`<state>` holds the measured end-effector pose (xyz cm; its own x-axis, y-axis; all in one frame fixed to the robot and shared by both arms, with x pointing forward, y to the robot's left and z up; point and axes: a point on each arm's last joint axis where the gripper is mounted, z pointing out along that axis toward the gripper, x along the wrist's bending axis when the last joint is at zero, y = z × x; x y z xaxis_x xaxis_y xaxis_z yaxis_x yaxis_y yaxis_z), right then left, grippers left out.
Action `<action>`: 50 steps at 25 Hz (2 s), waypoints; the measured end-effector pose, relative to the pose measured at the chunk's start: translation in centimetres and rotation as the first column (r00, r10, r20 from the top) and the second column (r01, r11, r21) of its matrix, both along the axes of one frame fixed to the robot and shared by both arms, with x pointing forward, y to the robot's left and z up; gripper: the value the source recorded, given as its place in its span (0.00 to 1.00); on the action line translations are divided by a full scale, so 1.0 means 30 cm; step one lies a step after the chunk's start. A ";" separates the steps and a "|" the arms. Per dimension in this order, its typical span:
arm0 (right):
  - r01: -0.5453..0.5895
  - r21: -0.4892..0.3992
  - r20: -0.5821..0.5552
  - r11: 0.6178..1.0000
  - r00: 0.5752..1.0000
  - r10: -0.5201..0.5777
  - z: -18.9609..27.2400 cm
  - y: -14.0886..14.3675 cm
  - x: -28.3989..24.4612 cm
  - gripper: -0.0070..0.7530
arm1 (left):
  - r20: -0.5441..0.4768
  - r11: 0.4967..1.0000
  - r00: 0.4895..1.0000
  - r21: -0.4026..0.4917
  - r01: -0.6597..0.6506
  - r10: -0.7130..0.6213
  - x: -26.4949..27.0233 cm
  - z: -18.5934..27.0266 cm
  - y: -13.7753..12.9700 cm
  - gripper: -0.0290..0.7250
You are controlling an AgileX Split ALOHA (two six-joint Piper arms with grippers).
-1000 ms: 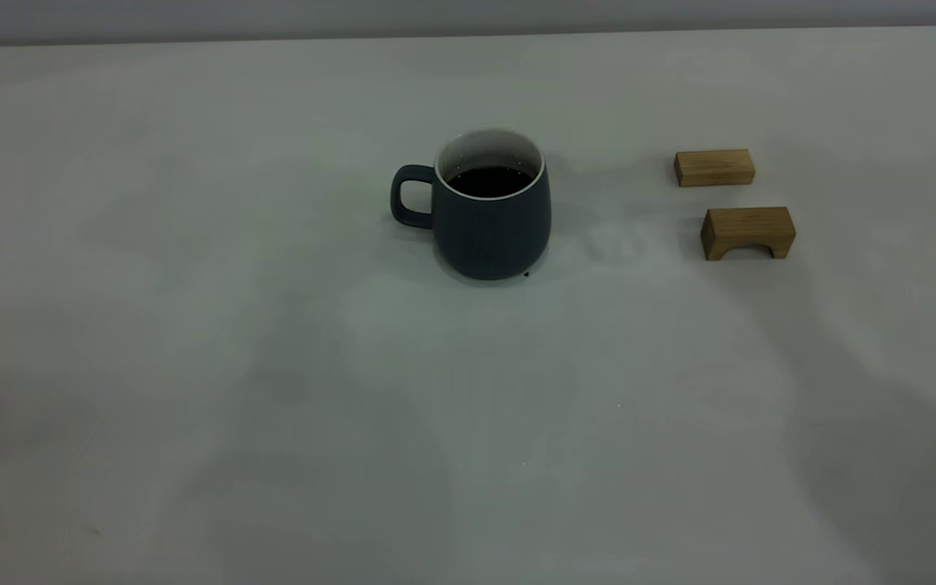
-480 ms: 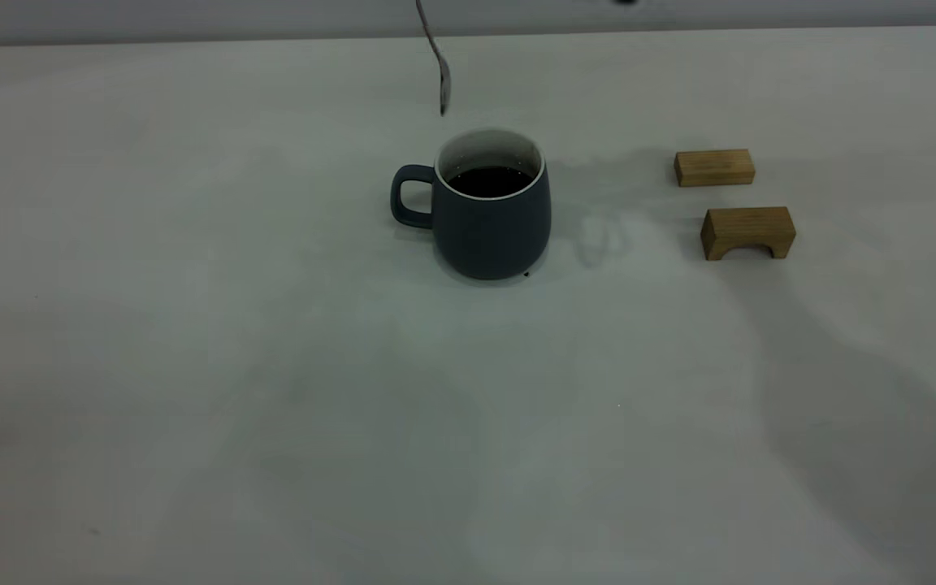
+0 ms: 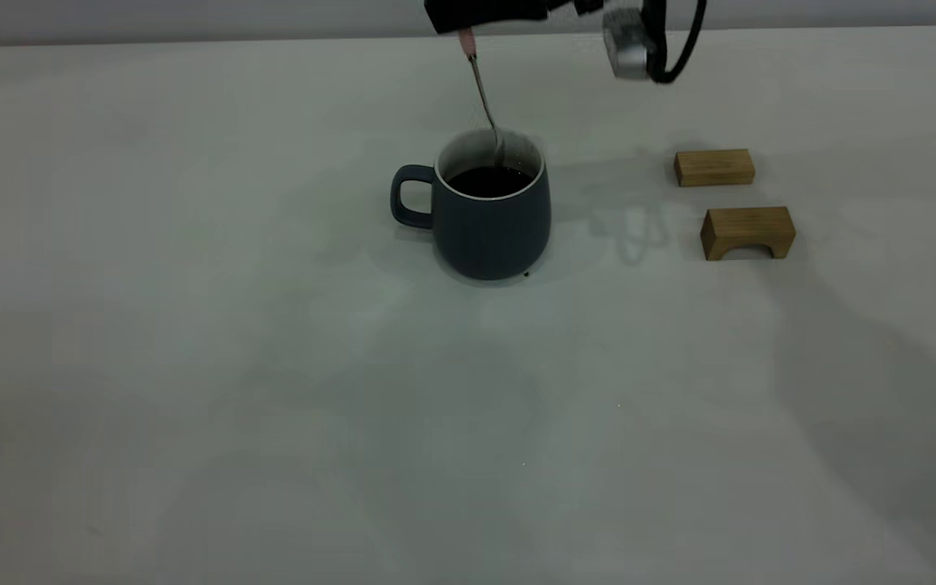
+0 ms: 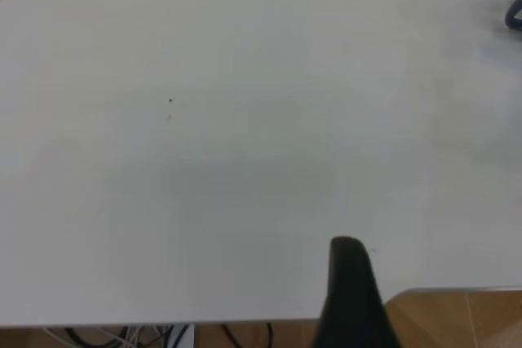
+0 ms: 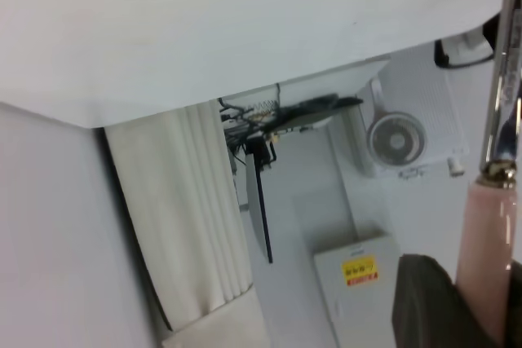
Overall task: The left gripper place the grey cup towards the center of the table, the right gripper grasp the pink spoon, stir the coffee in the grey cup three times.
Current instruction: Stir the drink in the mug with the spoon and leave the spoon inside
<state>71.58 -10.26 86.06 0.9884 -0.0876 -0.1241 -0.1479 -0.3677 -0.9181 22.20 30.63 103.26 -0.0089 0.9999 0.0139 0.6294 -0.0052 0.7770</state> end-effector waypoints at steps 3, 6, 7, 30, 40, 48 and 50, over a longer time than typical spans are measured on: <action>0.020 0.049 -0.047 0.999 0.999 -0.018 -0.051 0.003 -0.001 0.17 | 0.000 1.000 1.000 0.000 0.000 0.000 0.000 0.000 0.000 0.82; 0.026 0.074 -0.029 0.997 0.999 -0.023 -0.100 0.004 0.000 0.17 | 0.000 1.000 1.000 0.000 0.000 0.000 0.000 0.000 0.000 0.82; 0.026 0.082 -0.017 0.996 1.000 -0.025 -0.114 0.003 0.000 0.17 | 0.000 1.000 1.000 0.000 0.000 0.000 0.000 0.000 0.000 0.82; 0.084 0.156 0.025 0.984 0.996 -0.089 -0.148 -0.028 0.024 0.17 | 0.000 1.000 1.000 -0.001 0.001 -0.001 0.000 0.000 0.000 0.82; 0.090 0.059 -0.117 0.994 0.990 -0.082 -0.178 -0.073 0.016 0.17 | 0.000 1.000 1.000 -0.001 0.001 -0.001 0.000 0.000 0.000 0.82; 0.116 0.139 -0.157 0.983 0.983 -0.094 -0.155 0.013 0.003 0.17 | 0.000 1.000 1.000 -0.001 0.001 -0.001 0.000 0.000 0.000 0.82; 0.093 0.129 -0.109 0.987 0.991 -0.079 -0.158 0.006 0.003 0.17 | 0.000 1.000 1.000 -0.001 0.001 -0.001 0.000 0.000 0.000 0.82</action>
